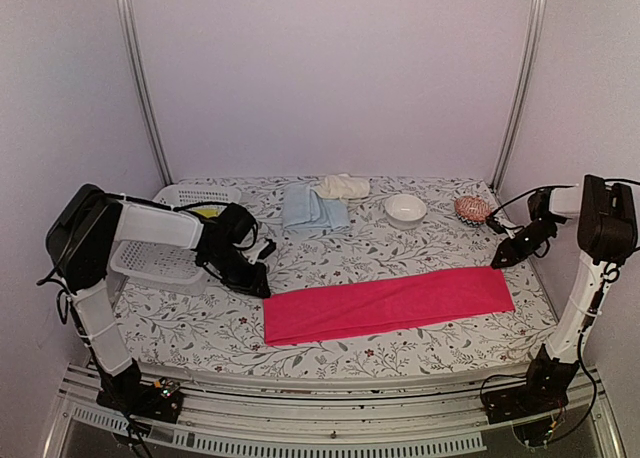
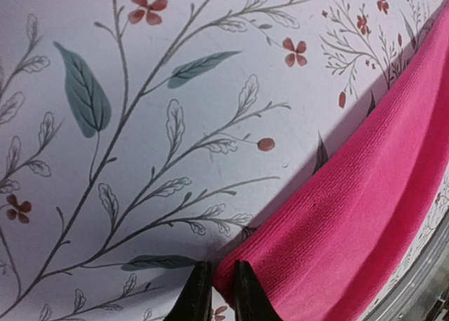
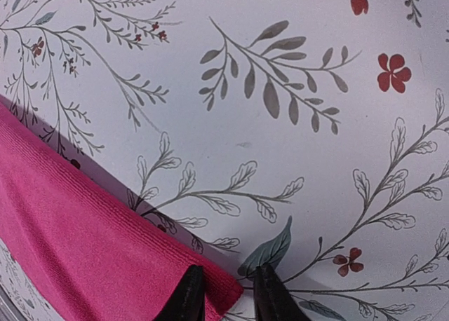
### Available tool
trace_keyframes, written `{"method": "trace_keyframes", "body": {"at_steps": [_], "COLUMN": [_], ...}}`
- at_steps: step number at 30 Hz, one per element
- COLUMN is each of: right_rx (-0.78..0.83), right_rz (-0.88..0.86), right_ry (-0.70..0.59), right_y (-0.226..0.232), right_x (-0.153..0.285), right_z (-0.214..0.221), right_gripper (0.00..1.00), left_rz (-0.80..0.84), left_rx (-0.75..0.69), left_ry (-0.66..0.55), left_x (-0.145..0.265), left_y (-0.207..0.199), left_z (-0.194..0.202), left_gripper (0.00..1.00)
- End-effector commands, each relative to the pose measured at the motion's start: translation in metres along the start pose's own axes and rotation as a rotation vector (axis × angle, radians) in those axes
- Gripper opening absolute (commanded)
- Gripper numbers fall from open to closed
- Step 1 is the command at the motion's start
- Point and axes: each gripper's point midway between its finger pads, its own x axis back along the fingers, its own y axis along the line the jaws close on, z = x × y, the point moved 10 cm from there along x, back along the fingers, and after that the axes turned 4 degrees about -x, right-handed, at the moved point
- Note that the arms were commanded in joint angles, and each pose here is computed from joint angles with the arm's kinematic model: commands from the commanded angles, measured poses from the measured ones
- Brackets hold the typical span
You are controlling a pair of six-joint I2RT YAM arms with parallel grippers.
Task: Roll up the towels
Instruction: Pick up the towel from the center of the board.
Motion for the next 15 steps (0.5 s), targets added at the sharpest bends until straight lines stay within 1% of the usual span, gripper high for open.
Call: {"method": "trace_keyframes", "body": {"at_steps": [1,2,4,5,7,8,12,15], "right_rx": [-0.029,-0.029,-0.029,-0.032,-0.037,-0.036,-0.042,-0.054], "right_rz": [-0.042,-0.046,-0.047,-0.038,-0.021,-0.013,0.014,0.027], "right_ry": [0.073,0.067,0.053,0.043,0.022,0.012,0.003,-0.001], "right_y": [0.004,0.004,0.004,0.002,0.001,0.001,-0.001,-0.004], "right_x": [-0.016,-0.016,-0.015,-0.013,-0.008,-0.006,-0.001,-0.001], "right_z": [0.017,0.017,0.014,0.012,0.008,0.007,0.003,0.003], "right_gripper": [0.18,0.11,0.04,0.03,0.03,0.03,0.03,0.03], "left_rz": [-0.036,-0.049,-0.074,-0.079,-0.074,-0.069,-0.014,0.013], "left_rx": [-0.05,-0.055,-0.059,-0.061,-0.075,-0.079,-0.122,-0.129], "left_ry": [-0.032,-0.048,-0.092,-0.11,-0.15,-0.165,-0.197,-0.183], "left_x": [-0.001,0.002,0.01,0.015,0.023,0.027,0.036,0.032], "left_y": [-0.002,-0.002,-0.002,-0.003,-0.007,-0.008,-0.019,-0.02], "left_z": [-0.009,-0.011,-0.015,-0.017,-0.018,-0.018,-0.015,-0.011], "left_gripper": [0.09,0.06,0.05,0.08,0.22,0.26,0.38,0.42]}}
